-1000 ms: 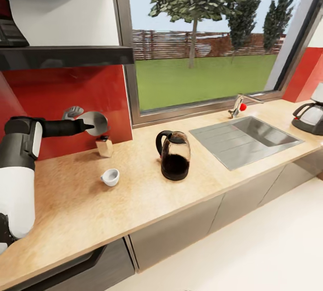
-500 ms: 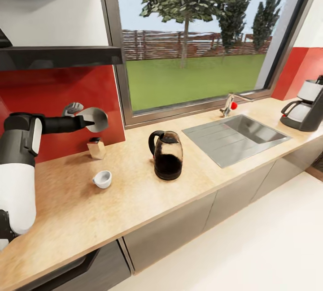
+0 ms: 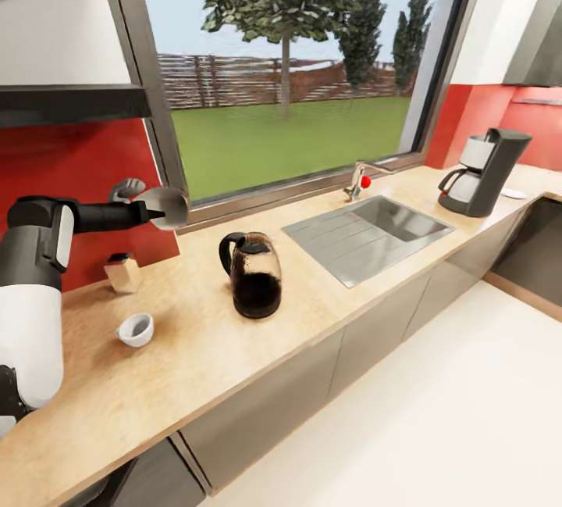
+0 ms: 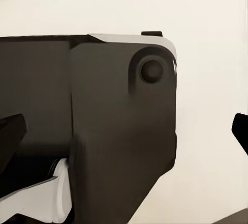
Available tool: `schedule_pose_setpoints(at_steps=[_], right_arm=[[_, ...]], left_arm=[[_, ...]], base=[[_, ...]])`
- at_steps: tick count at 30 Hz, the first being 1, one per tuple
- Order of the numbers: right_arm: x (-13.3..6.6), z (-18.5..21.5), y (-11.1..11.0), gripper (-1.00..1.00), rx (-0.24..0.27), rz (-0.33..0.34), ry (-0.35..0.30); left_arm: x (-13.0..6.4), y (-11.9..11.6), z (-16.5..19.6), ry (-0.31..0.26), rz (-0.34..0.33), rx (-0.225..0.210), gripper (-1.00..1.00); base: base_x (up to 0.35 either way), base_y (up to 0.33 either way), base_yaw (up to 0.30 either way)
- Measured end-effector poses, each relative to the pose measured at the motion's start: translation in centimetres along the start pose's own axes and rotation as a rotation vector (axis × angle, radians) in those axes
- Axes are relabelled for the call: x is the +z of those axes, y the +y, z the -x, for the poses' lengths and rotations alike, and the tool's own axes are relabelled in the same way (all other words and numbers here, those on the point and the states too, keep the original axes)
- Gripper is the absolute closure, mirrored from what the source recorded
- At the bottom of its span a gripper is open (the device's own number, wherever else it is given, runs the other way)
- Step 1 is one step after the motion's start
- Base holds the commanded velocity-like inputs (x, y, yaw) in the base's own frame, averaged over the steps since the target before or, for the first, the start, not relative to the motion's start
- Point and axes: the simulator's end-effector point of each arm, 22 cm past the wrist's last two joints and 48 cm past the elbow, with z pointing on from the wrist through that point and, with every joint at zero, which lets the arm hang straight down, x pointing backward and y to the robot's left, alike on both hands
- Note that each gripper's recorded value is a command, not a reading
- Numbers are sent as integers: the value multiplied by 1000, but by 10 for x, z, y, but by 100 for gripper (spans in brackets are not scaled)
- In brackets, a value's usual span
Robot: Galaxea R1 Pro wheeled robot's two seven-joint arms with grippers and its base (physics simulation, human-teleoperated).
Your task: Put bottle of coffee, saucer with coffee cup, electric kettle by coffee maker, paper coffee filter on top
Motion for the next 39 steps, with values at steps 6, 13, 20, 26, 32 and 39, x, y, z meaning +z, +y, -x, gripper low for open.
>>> schedule_pose_setpoints(at_steps=[6,13,20,26,32,39], right_arm=[[0,1,1,-100,0,1,-3],[0,2,1,-100,0,2,-6],[0,3,1,-100,-1,2,-8],[0,4,2,-100,-1,2,-11],[0,5,1,-100,-1,2,-14],[0,6,1,-100,0,2,-15]], left_arm=[[0,-3,0,4,-1,9,100],[2,-8,-2,18,-2,27,100],[0,-8,-1,17,-1,30,100],[-1,-9,1,15,-1,30,100],[-3,-11,2,12,-2,31,100],[-4,-12,3,10,-2,33,100]], base=[[228,-176,-285],[256,-175,-286],[129,-245,-286],[139,-263,-286],[195,-234,-286],[242,-200,-286]])
